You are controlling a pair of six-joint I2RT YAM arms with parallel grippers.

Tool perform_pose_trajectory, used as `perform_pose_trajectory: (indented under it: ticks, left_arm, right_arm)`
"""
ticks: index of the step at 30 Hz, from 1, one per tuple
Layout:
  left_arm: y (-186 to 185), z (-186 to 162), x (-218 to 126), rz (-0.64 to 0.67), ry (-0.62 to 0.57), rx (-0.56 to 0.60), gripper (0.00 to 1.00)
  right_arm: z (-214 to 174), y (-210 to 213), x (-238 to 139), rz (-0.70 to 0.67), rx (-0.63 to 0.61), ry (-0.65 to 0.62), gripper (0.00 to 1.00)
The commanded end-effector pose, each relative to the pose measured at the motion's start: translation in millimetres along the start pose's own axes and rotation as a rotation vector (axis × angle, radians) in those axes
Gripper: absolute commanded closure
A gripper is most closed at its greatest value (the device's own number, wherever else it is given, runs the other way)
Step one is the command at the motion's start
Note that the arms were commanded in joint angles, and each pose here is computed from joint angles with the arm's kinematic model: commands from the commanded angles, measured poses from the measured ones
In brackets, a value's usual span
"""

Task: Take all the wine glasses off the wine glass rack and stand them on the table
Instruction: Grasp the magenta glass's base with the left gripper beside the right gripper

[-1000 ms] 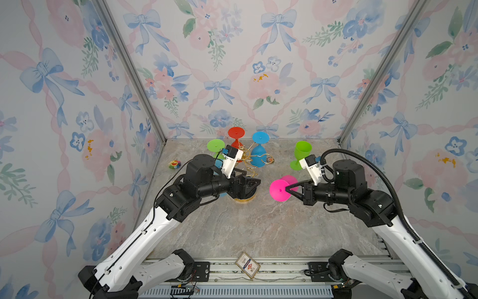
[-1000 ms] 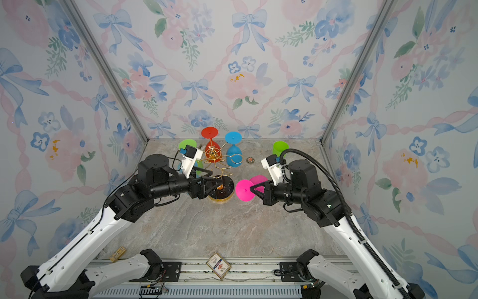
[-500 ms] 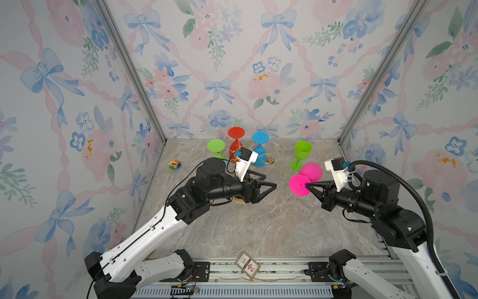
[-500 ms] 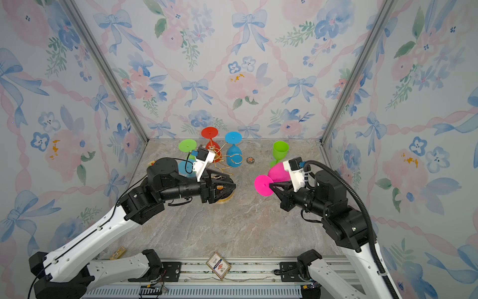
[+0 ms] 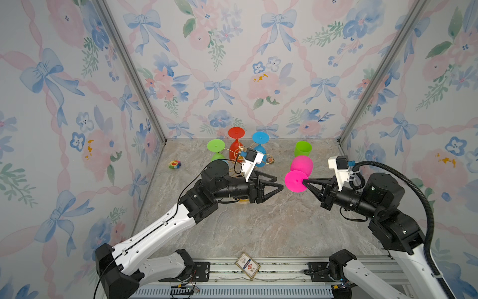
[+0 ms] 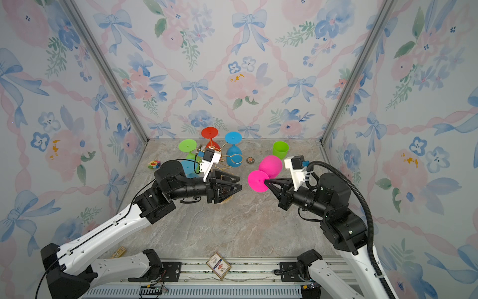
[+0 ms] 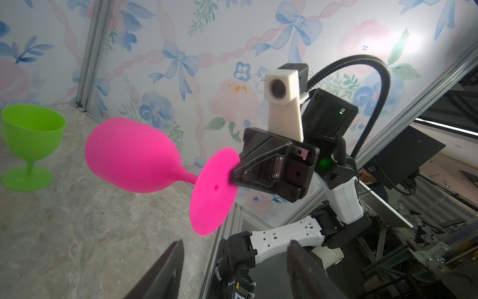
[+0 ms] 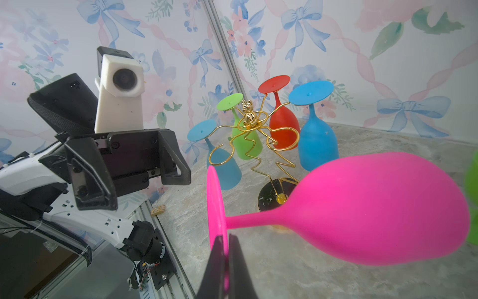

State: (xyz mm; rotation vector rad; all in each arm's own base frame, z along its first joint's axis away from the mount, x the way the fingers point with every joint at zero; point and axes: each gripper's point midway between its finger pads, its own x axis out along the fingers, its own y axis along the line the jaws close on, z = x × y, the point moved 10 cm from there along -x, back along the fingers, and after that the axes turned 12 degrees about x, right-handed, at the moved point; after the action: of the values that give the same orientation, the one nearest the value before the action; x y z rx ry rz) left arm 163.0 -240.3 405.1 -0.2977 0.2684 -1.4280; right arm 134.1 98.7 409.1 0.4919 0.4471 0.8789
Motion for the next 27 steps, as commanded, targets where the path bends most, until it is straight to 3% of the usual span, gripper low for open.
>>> perform_pose_trajectory:
  ticks: [1,15,27]
  left_arm:
    - [-2.3,-1.2,5.2,-0.075,-0.001,0.010,0.36]
    - [0.0,0.6,12.1,-0.104,0.010,0.025,0.40]
    - [-3.1,5.0,13.1,-0.146,-0.010,0.031,0.52]
  right_arm:
    - [7.3,4.7,3.7,0.081,0.016,-0.027,1.00]
    - [10.1,6.6,9.0,0.144,0.037,-0.023,1.00]
    - [7.7,0.9,19.1,0.203,0.080,-0.029,1.00]
